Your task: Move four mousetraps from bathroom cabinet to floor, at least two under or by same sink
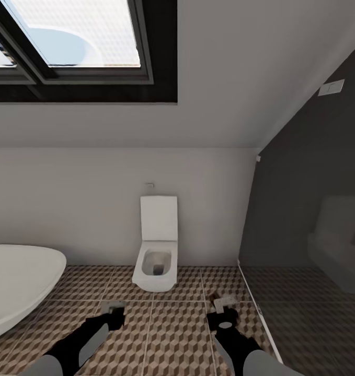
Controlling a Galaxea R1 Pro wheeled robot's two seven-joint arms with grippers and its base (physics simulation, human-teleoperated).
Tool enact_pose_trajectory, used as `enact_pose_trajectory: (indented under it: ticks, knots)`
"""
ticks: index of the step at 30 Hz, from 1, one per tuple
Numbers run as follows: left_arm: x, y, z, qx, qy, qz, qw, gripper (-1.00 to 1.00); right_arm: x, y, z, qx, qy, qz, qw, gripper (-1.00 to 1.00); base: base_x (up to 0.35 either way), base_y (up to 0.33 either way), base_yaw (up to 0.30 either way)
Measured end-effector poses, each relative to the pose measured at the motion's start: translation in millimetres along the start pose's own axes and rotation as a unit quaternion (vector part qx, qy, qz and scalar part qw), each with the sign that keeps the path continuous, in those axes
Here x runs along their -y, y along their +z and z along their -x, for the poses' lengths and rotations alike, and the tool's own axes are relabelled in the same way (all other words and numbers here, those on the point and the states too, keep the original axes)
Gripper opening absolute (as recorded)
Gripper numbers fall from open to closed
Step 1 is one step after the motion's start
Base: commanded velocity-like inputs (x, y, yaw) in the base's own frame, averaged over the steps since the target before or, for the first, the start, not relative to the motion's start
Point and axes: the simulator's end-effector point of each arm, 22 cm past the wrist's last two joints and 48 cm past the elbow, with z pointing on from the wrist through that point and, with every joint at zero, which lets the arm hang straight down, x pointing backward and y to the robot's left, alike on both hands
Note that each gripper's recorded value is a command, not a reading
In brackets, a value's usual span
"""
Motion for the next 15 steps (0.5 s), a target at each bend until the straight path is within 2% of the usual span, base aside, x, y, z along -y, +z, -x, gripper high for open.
enact_pose_trajectory:
  ticks: [2,5,7,12,15]
  knots:
    - [7,-3.2,11,0.013,-0.001,-0.009,0.9999,-1.0,-4,-0.5,-3,0.007,0.0,0.006,1.0,-1.0,0.0,0.0,0.0]
    - [17,-7.7,24,0.028,-0.001,-0.021,0.9994,-1.0,-9,-2.2,12,0.053,0.013,0.016,0.9984,-1.0,0.0,0.0,0.0]
    - [26,-12.0,34,0.04,-0.001,-0.03,0.9988,-1.0,-13,-2.9,17,0.064,0.017,0.024,0.9975,-1.0,0.0,0.0,0.0]
    - [44,-28.7,71,0.08,0.0,-0.056,0.9952,-1.0,-17,-1.5,30,0.046,0.012,0.044,0.9979,-1.0,0.0,0.0,0.0]
    - [45,-32.2,78,0.087,0.0,-0.06,0.9943,-1.0,-20,-2.2,43,0.044,0.013,0.06,0.9972,-1.0,0.0,0.0,0.0]
